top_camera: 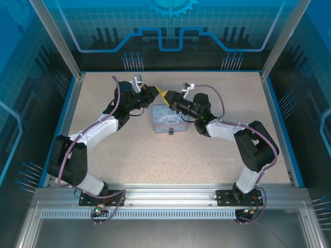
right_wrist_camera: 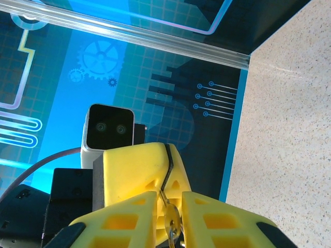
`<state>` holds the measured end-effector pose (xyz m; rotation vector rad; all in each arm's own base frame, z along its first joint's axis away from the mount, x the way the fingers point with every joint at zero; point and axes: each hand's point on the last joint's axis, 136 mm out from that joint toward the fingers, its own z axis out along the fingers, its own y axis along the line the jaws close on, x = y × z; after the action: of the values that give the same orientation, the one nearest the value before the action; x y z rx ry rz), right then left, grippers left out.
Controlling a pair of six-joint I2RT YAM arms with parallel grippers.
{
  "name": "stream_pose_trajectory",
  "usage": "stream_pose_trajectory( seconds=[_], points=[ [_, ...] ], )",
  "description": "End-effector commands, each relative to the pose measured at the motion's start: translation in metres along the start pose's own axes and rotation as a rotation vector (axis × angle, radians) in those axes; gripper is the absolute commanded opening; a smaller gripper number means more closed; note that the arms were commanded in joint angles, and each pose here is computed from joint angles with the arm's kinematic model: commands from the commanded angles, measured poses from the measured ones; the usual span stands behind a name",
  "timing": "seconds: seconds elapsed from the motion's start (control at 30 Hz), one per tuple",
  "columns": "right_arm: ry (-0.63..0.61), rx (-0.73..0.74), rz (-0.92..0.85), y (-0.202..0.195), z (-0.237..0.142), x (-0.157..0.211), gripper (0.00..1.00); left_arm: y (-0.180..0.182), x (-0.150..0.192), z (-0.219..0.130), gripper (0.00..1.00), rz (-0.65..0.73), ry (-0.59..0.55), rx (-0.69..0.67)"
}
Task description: Unlock a padlock with a key
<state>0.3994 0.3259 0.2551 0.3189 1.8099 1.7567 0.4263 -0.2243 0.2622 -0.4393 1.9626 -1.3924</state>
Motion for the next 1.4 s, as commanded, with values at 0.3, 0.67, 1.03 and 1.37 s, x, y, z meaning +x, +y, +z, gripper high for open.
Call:
stream_pose_trajectory(
  seconds=[0.3, 0.67, 1.03, 1.37],
  points=[
    [0.016, -0.038, -0.016, 0.008, -0.002, 0.007, 0.14, -0.014, -0.004, -0.007, 0.00, 0.042, -0.030, 0.020],
    [0.019, -0.036, -0.013, 0.007, -0.003, 0.008, 0.00, -0.012, -0.003, -0.007, 0.00, 0.041, -0.034, 0.016],
    [-0.019, -0.027, 0.028, -0.003, -0.009, 0.001, 0.00, -0.012, -0.006, -0.014, 0.00, 0.046, -0.068, 0.010],
    [-0.030, -0.024, 0.033, -0.002, -0.009, -0.002, 0.00, -0.009, -0.004, -0.016, 0.00, 0.039, -0.086, 0.002]
  ],
)
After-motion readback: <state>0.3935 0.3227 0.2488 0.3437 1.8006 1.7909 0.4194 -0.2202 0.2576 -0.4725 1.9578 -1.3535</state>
